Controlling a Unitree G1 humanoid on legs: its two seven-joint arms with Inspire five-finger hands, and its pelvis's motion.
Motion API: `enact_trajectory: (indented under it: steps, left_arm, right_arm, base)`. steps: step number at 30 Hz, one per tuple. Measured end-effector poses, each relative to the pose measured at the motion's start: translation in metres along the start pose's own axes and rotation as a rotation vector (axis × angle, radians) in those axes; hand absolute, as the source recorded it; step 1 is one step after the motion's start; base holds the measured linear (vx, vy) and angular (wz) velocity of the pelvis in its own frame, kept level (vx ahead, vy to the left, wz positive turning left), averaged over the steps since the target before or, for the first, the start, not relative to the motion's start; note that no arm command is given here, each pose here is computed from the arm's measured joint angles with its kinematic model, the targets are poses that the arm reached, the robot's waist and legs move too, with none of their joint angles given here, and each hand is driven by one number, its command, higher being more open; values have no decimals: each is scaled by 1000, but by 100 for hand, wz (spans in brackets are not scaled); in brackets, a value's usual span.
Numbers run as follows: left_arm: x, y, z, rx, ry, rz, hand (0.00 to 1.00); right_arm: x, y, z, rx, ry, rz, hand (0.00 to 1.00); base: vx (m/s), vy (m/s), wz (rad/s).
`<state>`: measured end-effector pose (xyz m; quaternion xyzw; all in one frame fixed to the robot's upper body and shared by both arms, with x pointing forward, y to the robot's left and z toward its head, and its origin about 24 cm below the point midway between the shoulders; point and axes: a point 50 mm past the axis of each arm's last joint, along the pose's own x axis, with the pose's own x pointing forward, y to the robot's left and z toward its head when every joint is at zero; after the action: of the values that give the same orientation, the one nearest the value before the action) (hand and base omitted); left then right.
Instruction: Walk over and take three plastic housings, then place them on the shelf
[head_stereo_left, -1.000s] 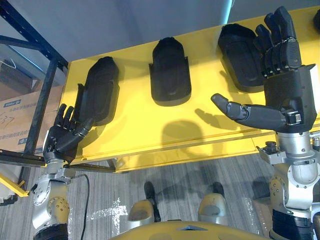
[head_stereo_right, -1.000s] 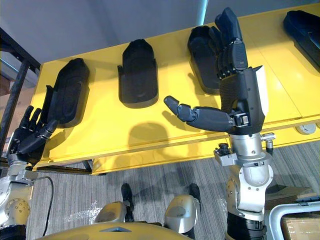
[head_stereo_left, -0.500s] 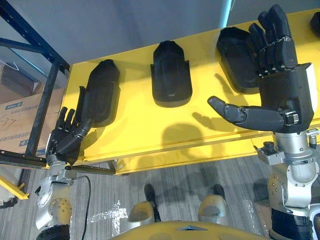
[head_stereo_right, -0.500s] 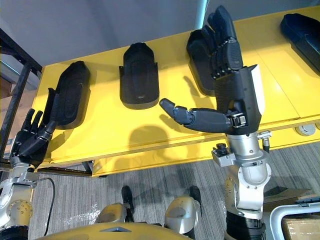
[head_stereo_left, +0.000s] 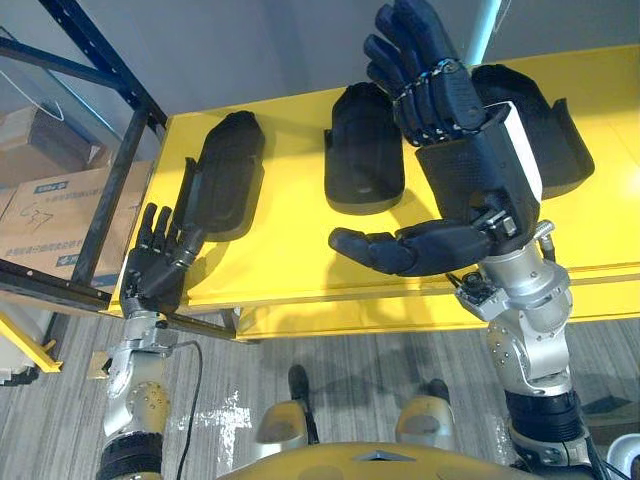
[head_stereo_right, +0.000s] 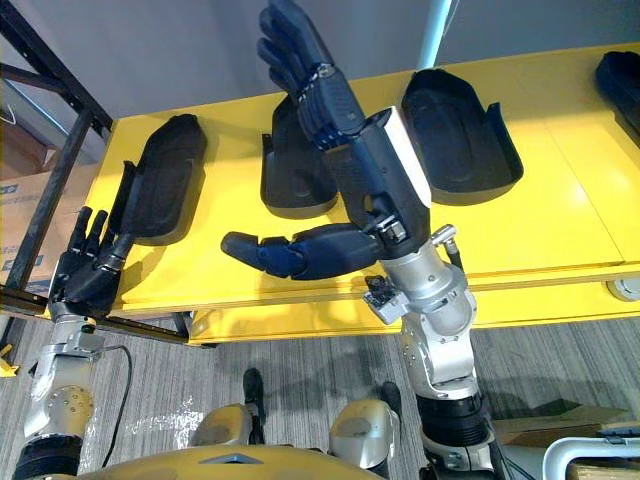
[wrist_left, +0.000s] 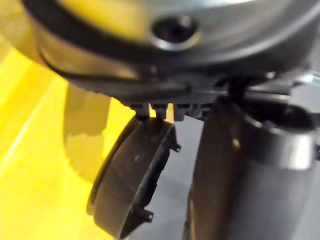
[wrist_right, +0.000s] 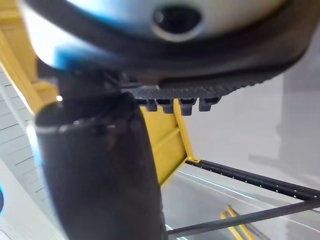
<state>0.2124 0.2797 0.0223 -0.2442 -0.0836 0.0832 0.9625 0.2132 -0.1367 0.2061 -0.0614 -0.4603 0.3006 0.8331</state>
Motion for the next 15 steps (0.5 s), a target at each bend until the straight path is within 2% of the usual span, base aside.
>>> enact_trajectory:
  steps: [4,8,15]
  left_arm:
    - [-8,-17,7,67,-44,-25,100]
    - [-37,-42,13,141,-23,-80,100]
    - [-56,-48,18,192,17,-54,100]
  right_arm:
    - [-5,0,-7,21,48,-34,100]
    - [-22,5,-14,20,138,-95,100]
    - [-32,14,-18,56,179,-151,100]
  base:
    - [-13,-3,18]
    - [27,-15,23]
    - [-19,-17,19]
